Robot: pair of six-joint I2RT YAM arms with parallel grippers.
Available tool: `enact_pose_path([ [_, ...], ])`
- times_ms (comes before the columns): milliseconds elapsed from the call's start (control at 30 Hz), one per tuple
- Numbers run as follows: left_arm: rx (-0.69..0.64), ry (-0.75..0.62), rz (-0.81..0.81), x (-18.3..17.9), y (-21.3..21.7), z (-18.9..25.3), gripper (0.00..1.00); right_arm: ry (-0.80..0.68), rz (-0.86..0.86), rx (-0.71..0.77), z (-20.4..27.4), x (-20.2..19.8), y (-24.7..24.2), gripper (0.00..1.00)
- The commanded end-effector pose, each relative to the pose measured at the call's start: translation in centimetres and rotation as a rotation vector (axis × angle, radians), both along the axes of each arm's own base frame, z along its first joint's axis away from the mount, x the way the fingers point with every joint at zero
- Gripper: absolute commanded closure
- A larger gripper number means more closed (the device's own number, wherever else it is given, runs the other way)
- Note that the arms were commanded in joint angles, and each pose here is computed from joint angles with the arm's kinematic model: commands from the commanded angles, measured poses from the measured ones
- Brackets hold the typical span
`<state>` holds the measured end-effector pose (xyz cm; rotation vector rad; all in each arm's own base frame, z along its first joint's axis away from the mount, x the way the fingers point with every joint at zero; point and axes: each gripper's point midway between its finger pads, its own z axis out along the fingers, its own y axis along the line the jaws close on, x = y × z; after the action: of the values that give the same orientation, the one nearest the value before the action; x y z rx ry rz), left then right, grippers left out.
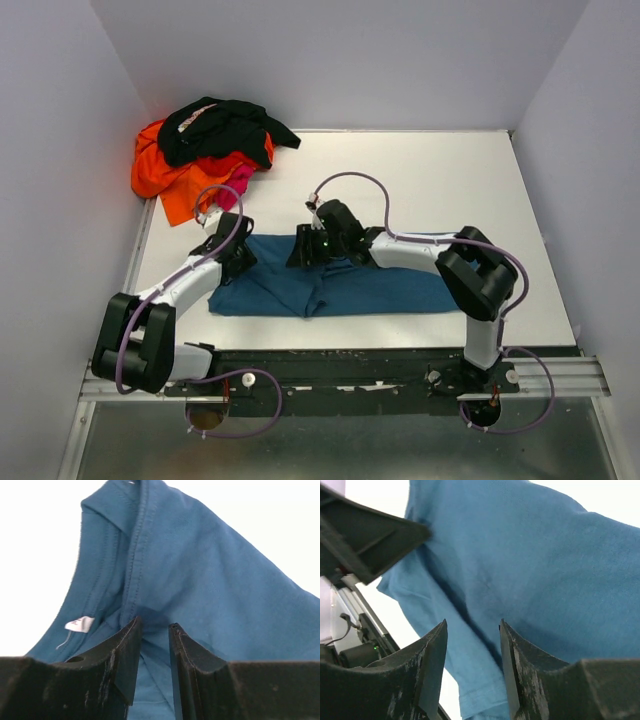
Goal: Fold and stack the t-shirts
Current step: Fold the other side of the tshirt into a rectangle
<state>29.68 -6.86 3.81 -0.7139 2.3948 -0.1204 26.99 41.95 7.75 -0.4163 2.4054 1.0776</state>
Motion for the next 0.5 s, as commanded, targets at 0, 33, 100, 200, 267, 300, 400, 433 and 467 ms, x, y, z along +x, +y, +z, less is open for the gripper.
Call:
enact_pose_path([
  [0, 0.017, -0.012, 0.066, -0.7, 1.7, 0.1, 0.57, 0.103, 0.050, 0.007, -1.2, -1.4, 1.1, 0.46],
  [33, 0.023, -0.012, 0.060, -0.4, 1.7, 0.3, 0.56, 0.118, 0.069, 0.028, -1.0, -1.9, 1.3, 0.46],
  [100, 0.031, -0.026, 0.044, 0.2, 1.6, 1.0, 0.55, 0.142, 0.095, 0.060, -0.8, -2.7, 1.4, 0.43],
  [200, 0.030, -0.056, 0.040, 1.1, 1.5, 2.3, 0.55, 0.176, 0.116, 0.066, -1.0, -3.5, 1.3, 0.42],
  [267, 0.021, -0.070, 0.037, 1.4, 1.3, 2.6, 0.54, 0.197, 0.133, 0.068, -1.2, -4.3, 1.3, 0.41],
  [300, 0.010, -0.074, 0.032, 1.5, 1.1, 2.6, 0.54, 0.201, 0.137, 0.063, -1.4, -4.6, 1.3, 0.41],
  [400, -0.035, -0.080, -0.009, 2.3, -0.2, 2.4, 0.54, 0.208, 0.144, 0.045, -1.9, -5.3, 1.1, 0.41],
  [433, -0.040, -0.073, -0.020, 2.6, -0.7, 2.2, 0.54, 0.207, 0.140, 0.034, -2.1, -5.4, 0.9, 0.41],
  [467, -0.039, -0.068, -0.028, 2.8, -1.0, 2.2, 0.54, 0.202, 0.138, 0.026, -2.3, -5.6, 0.7, 0.41],
])
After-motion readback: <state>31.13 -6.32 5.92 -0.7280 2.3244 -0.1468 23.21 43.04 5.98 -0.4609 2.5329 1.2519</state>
